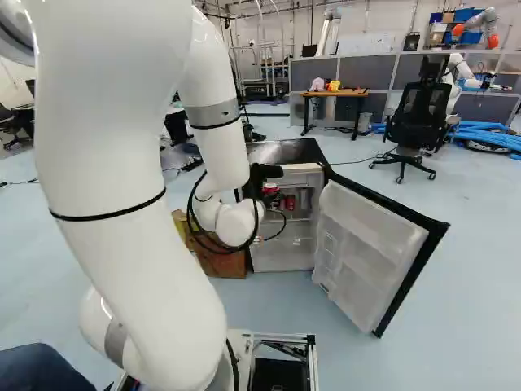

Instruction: Grab a drink from the fridge

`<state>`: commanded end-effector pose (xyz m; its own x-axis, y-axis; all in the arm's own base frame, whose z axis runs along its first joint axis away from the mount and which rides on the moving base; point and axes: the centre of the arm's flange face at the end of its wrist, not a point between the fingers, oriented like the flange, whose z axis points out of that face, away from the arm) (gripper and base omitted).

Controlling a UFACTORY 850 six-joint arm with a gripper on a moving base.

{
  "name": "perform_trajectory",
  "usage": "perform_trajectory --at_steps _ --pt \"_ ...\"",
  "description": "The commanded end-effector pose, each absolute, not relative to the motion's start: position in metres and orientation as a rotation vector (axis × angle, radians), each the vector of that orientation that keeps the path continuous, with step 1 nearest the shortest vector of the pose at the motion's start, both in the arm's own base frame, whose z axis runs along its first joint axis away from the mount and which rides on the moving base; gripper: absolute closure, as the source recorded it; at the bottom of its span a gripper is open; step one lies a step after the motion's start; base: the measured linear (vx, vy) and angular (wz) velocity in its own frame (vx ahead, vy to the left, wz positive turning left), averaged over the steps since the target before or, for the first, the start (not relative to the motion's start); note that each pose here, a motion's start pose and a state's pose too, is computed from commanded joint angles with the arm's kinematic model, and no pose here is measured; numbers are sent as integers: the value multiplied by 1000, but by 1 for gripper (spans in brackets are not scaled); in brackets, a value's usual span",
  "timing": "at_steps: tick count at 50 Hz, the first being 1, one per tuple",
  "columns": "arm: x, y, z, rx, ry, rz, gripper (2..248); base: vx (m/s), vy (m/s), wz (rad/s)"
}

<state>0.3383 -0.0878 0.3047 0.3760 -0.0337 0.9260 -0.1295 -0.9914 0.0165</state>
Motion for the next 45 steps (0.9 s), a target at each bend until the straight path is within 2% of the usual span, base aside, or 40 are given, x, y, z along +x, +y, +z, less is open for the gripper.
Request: perform_trajectory --at_steps 45 --pt "345 -87 343 2470 -121 1768 157 0 0 0"
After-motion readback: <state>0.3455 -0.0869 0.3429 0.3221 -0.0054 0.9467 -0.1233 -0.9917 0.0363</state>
